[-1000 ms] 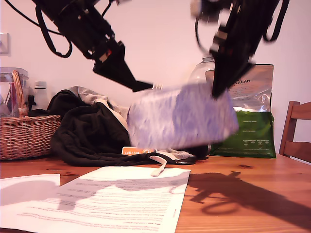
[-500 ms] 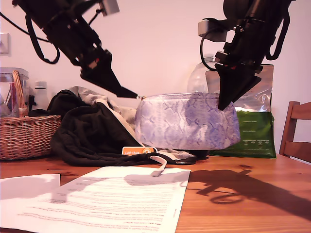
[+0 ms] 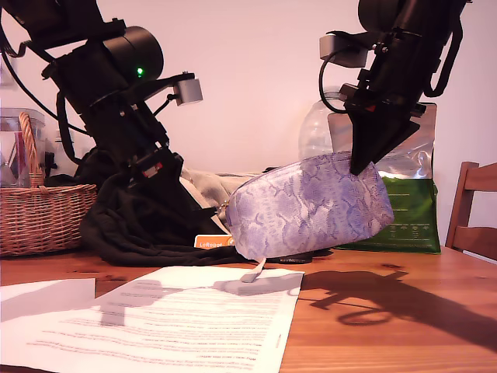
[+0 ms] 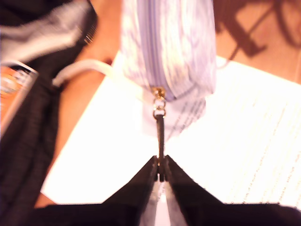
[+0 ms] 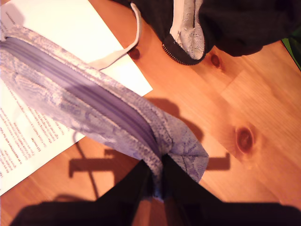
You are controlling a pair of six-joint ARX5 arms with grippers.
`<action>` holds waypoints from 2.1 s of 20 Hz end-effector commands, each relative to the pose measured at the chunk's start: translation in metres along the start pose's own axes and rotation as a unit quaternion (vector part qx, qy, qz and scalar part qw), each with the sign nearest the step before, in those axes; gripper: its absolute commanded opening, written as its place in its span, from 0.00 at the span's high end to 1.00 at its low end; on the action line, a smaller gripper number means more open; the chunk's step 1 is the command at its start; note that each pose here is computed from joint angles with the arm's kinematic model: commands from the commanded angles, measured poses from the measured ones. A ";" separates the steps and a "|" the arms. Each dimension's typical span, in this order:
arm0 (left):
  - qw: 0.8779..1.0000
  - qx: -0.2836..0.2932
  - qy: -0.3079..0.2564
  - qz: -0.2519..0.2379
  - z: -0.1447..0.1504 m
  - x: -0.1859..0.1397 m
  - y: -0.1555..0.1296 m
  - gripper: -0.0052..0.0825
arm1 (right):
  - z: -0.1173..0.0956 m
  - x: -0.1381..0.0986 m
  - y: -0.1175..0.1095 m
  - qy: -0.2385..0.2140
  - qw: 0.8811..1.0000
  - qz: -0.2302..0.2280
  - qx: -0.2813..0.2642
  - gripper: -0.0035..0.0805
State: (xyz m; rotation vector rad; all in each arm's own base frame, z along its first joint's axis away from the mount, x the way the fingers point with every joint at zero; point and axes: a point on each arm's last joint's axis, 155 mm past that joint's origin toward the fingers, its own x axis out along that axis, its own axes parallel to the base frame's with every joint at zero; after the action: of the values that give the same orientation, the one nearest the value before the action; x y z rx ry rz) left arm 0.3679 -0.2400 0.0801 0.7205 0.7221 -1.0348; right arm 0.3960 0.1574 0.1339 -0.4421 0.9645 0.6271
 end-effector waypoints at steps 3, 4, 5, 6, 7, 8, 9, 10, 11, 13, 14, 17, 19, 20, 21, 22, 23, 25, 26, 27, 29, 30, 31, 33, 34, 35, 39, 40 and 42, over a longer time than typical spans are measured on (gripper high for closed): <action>1.000 -0.020 0.014 -0.020 -0.016 0.003 -0.009 0.96 | 0.001 -0.002 -0.001 -0.001 1.000 0.003 0.013 0.97; 0.999 -0.022 0.008 -0.027 -0.013 0.003 -0.011 0.92 | 0.002 -0.001 0.004 0.000 1.000 0.007 0.011 0.97; 0.999 -0.025 0.002 -0.033 -0.011 0.002 -0.014 0.83 | 0.004 -0.001 0.009 0.000 1.000 0.010 0.012 0.97; 0.999 -0.031 -0.005 -0.040 -0.008 0.001 -0.016 0.71 | 0.006 0.000 0.016 -0.001 1.000 0.014 0.004 0.97; 0.998 -0.035 -0.010 -0.046 -0.006 0.001 -0.019 0.60 | 0.008 0.001 0.023 -0.001 1.000 0.018 -0.003 0.97; 0.998 -0.049 -0.009 -0.045 -0.006 -0.001 -0.018 0.57 | 0.010 0.002 0.031 -0.002 1.000 0.023 -0.012 0.97; 0.997 -0.058 -0.009 -0.044 -0.005 -0.002 -0.018 0.57 | 0.012 0.002 0.037 -0.003 0.999 0.027 -0.018 0.97; 0.997 -0.069 -0.010 -0.043 -0.003 -0.008 -0.019 0.57 | 0.014 0.003 0.046 -0.002 0.999 0.032 -0.026 0.97; 0.997 -0.070 -0.011 -0.043 -0.002 -0.012 -0.020 0.59 | 0.014 0.003 0.051 0.000 0.999 0.036 -0.032 0.97; 0.997 -0.069 -0.018 -0.034 0.002 -0.028 -0.018 0.78 | 0.013 0.003 0.060 0.004 0.998 0.043 -0.039 0.97; 0.997 -0.068 -0.024 -0.028 0.005 -0.036 -0.016 0.92 | 0.013 0.004 0.063 0.005 0.998 0.045 -0.042 0.97; 0.995 -0.086 -0.048 -0.010 0.017 -0.051 -0.008 0.96 | 0.012 0.008 0.067 0.010 0.998 0.049 -0.046 0.97; 0.994 -0.100 -0.048 -0.007 0.015 -0.052 -0.005 0.96 | 0.007 0.015 0.073 0.020 0.997 0.065 -0.045 0.97; 0.993 -0.104 -0.048 -0.008 0.015 -0.052 -0.005 0.96 | 0.005 0.019 0.077 0.025 0.996 0.075 -0.045 0.97; 0.993 -0.104 -0.050 -0.010 0.016 -0.052 -0.006 0.96 | 0.003 0.023 0.081 0.030 0.995 0.080 -0.047 0.97; 0.993 -0.103 -0.054 -0.008 0.018 -0.052 -0.004 0.96 | 0.003 0.026 0.085 0.033 0.995 0.084 -0.051 0.93; 0.993 -0.103 -0.059 -0.004 0.020 -0.053 -0.003 0.96 | 0.003 0.027 0.090 0.034 0.994 0.086 -0.055 0.83; 0.992 -0.108 -0.065 -0.002 0.023 -0.054 -0.001 0.96 | 0.003 0.027 0.097 0.036 0.993 0.091 -0.064 0.64; 0.992 -0.107 -0.066 -0.002 0.024 -0.055 -0.001 0.96 | 0.001 0.026 0.100 0.040 0.993 0.094 -0.066 0.58; 0.992 -0.107 -0.066 -0.002 0.024 -0.055 -0.001 0.96 | -0.001 0.026 0.102 0.045 0.992 0.095 -0.068 0.57; 0.992 -0.107 -0.067 -0.001 0.024 -0.055 -0.001 0.96 | -0.005 0.026 0.103 0.053 0.992 0.097 -0.067 0.57; 0.992 -0.107 -0.067 -0.001 0.024 -0.055 -0.001 0.96 | -0.008 0.025 0.104 0.059 0.991 0.100 -0.066 0.57; 0.992 -0.106 -0.069 0.000 0.025 -0.056 -0.001 0.96 | -0.012 0.024 0.103 0.066 0.991 0.099 -0.065 0.56; 0.992 -0.104 -0.072 0.001 0.027 -0.059 -0.001 0.96 | -0.020 0.024 0.096 0.083 0.991 0.087 -0.064 0.54; 0.992 -0.104 -0.075 0.001 0.028 -0.061 -0.001 0.96 | -0.022 0.022 0.095 0.089 0.990 0.087 -0.061 0.54; 0.992 -0.102 -0.078 0.003 0.030 -0.064 -0.001 0.96 | -0.025 0.020 0.095 0.094 0.990 0.089 -0.057 0.54; 0.990 -0.099 -0.102 0.019 0.043 -0.085 0.001 0.96 | -0.035 0.000 0.096 0.118 0.988 0.094 -0.046 0.84; 0.989 -0.101 -0.109 0.021 0.046 -0.090 0.001 0.96 | -0.035 -0.003 0.095 0.117 0.988 0.092 -0.045 0.99; 0.987 -0.108 -0.119 0.020 0.050 -0.097 -0.001 0.96 | -0.031 -0.007 0.092 0.109 0.990 0.082 -0.025 0.97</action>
State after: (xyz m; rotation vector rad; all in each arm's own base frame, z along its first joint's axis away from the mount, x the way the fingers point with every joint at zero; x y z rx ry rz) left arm 0.3464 -0.2332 0.1899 0.4358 0.5865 -0.9692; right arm 0.3041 0.2016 0.1013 -0.5023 1.2569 0.7808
